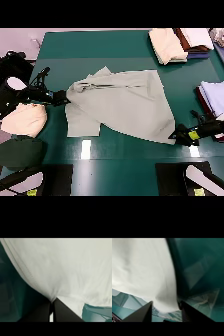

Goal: Fold the shirts.

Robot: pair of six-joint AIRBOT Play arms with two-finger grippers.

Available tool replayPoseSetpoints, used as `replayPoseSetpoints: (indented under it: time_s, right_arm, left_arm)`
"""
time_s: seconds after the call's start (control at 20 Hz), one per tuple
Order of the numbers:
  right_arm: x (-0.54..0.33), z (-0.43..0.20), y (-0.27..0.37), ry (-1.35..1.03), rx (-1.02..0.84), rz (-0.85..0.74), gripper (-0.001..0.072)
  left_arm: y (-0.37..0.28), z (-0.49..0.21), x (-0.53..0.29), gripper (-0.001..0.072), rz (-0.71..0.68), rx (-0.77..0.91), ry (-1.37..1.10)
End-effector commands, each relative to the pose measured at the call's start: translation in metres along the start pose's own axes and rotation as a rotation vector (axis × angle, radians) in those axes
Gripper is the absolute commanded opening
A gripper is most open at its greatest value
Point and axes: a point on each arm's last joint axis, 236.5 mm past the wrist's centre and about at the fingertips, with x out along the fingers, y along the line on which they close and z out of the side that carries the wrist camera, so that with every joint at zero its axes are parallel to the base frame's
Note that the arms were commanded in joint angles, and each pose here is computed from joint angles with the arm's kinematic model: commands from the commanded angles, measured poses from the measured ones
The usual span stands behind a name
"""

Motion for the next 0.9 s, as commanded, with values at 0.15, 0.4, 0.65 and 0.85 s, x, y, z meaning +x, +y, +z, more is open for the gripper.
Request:
replayPoseSetpoints:
  time_s: [0.15,0.4,0.65,0.85]
  right_arm:
    - [0.003,0.017,0.041,-0.039,-0.170,-0.022,0.0020]
    - [-0.144,0.042,0.149,-0.511,-0.513,0.003,0.0019]
    - [-0.378,-0.050,0.272,-1.231,-0.850,0.070,0.0019]
    - [-0.479,-0.140,0.282,-1.554,-0.899,-0.027,0.0018]
  left_arm:
    - [-0.006,-0.006,-0.006,0.0026,-0.013,0.010,0.026]
    - [-0.086,0.054,-0.133,0.0025,-0.046,0.233,-0.328]
    - [-0.231,0.056,-0.393,0.0025,-0.101,0.567,-0.954]
    - [-0.294,-0.008,-0.538,0.0025,-0.121,0.716,-1.322]
